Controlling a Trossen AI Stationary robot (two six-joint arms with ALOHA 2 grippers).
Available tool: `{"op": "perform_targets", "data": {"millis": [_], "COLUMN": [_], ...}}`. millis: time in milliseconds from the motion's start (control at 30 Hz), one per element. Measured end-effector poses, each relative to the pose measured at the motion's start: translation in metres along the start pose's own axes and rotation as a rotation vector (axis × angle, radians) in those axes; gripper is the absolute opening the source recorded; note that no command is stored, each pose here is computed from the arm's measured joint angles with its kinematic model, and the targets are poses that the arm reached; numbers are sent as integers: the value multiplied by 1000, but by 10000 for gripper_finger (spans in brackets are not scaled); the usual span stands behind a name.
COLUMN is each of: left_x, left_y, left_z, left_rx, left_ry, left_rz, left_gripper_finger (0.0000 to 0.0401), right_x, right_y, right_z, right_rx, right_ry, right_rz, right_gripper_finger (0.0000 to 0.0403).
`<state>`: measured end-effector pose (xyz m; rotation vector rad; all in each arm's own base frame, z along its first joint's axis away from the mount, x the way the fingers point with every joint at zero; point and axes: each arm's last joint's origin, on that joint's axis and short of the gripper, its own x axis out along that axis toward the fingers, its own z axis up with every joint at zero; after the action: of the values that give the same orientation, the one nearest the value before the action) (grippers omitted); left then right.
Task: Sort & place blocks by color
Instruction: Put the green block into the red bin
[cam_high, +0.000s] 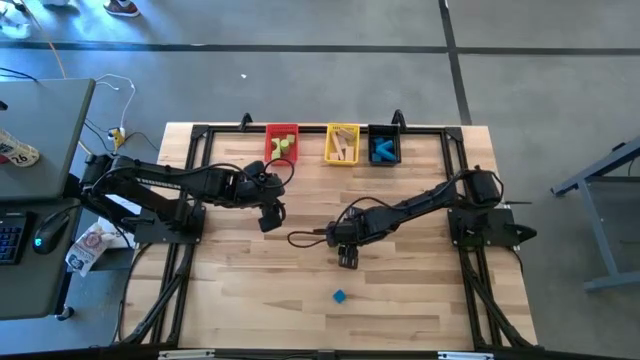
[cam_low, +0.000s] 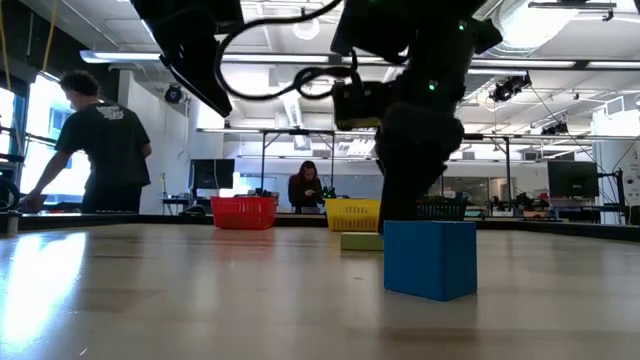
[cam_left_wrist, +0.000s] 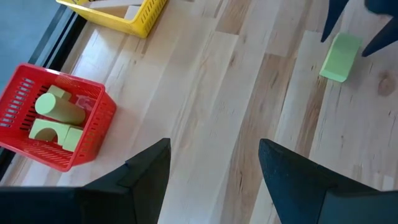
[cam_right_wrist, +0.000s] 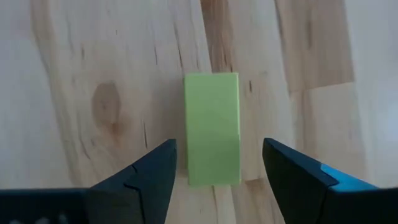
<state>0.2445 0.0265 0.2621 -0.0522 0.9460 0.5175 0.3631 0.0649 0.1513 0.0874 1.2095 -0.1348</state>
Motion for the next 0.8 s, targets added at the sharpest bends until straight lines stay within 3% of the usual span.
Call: {"op": "perform_targets", "data": {"millis": [233,533,800], "left_x": [0,0,0], "left_y": [0,0,0], "left_z": [0,0,1], "left_rx": [0,-4,-4], "left_ry": [0,-3,-5], "left_rz": [0,-1,-2], "left_gripper_finger": [229,230,230], "right_x": [11,12,11], "right_y": [1,1,2], "right_z": [-3,-3,-2], "right_rx": [24,84,99], "right_ry": [37,35,29], "right_rz": [8,4,11], "right_gripper_finger": [218,113,99]}}
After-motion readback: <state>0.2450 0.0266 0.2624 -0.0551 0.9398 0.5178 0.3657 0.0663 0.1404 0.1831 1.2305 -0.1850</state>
